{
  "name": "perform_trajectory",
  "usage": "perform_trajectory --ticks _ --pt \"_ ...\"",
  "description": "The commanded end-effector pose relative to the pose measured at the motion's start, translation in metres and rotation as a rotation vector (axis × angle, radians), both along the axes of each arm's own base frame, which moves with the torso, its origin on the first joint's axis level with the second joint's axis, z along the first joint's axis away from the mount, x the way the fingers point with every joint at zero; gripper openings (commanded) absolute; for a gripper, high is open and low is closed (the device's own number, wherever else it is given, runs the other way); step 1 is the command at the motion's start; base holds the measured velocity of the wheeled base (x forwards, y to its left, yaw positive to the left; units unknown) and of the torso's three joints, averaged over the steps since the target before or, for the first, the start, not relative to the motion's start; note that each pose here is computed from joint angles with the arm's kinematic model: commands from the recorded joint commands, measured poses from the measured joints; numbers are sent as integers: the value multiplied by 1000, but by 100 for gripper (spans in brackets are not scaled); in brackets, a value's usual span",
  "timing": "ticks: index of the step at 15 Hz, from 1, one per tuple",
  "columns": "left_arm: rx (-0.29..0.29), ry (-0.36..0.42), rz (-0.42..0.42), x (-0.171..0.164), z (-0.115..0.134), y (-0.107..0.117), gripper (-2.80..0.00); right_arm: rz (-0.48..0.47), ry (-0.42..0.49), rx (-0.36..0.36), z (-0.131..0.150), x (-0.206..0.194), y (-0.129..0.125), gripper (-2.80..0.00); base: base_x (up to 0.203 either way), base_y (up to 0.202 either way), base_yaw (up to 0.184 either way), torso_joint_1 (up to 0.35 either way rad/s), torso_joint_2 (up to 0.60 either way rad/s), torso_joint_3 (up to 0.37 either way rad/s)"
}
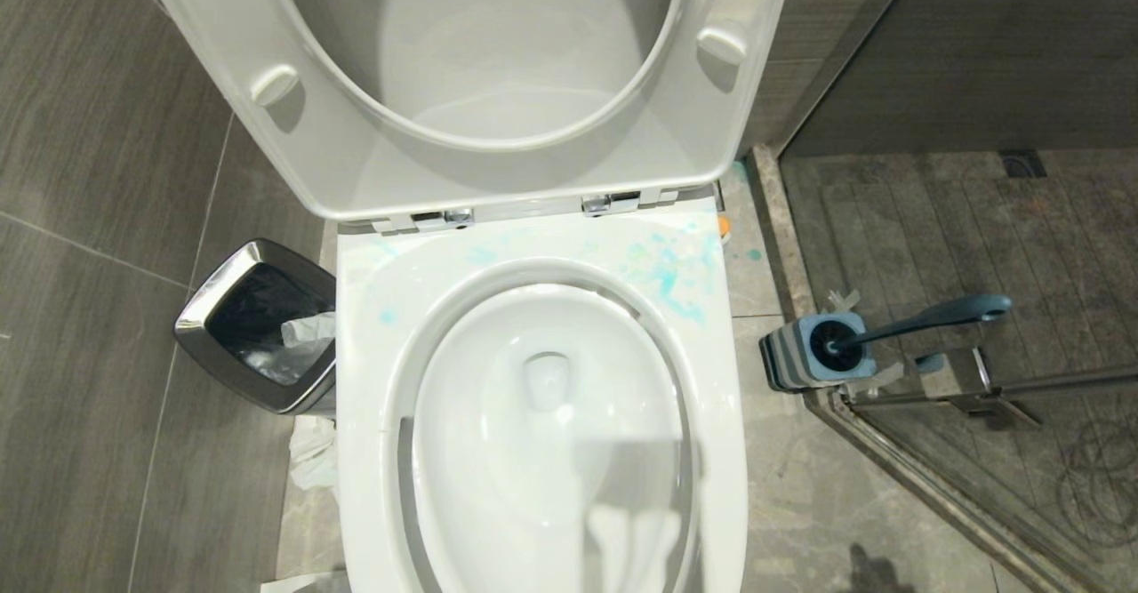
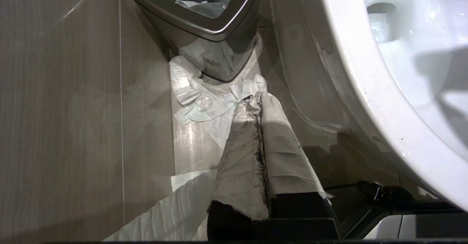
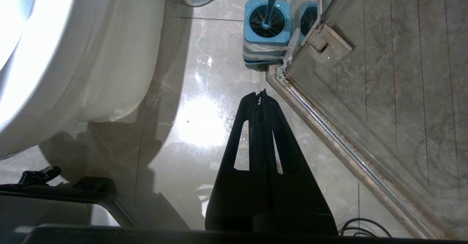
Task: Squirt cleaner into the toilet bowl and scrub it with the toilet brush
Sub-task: Pour in the cleaning agent
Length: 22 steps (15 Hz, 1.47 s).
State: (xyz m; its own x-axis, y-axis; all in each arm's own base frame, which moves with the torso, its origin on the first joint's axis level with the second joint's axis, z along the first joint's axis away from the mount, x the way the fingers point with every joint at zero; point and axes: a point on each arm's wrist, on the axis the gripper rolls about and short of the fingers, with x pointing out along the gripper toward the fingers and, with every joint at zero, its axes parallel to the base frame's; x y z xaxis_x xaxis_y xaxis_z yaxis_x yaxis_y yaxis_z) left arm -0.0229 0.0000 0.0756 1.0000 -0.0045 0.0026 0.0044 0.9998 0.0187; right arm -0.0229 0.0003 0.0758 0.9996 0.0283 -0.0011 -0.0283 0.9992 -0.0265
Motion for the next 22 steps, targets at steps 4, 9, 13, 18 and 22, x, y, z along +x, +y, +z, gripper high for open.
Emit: perform_trajectory --ticks 4,9,13,18,22 --pt "0 3 0 0 0 0 -280 1 2 -1 0 0 0 -280 0 0 0 -2 -1 -90" --pt "0 1 0 0 0 0 -280 2 1 -1 0 0 0 -280 0 0 0 9 3 -181" --pt "1 1 0 0 0 0 -280 2 2 0 0 0 0 -280 0 0 0 -1 3 -41" --pt "1 1 0 0 0 0 -280 2 2 0 0 0 0 -280 0 0 0 0 0 -8" --pt "-2 1 0 0 0 0 -280 2 1 0 0 0 0 -280 0 0 0 -1 2 -116"
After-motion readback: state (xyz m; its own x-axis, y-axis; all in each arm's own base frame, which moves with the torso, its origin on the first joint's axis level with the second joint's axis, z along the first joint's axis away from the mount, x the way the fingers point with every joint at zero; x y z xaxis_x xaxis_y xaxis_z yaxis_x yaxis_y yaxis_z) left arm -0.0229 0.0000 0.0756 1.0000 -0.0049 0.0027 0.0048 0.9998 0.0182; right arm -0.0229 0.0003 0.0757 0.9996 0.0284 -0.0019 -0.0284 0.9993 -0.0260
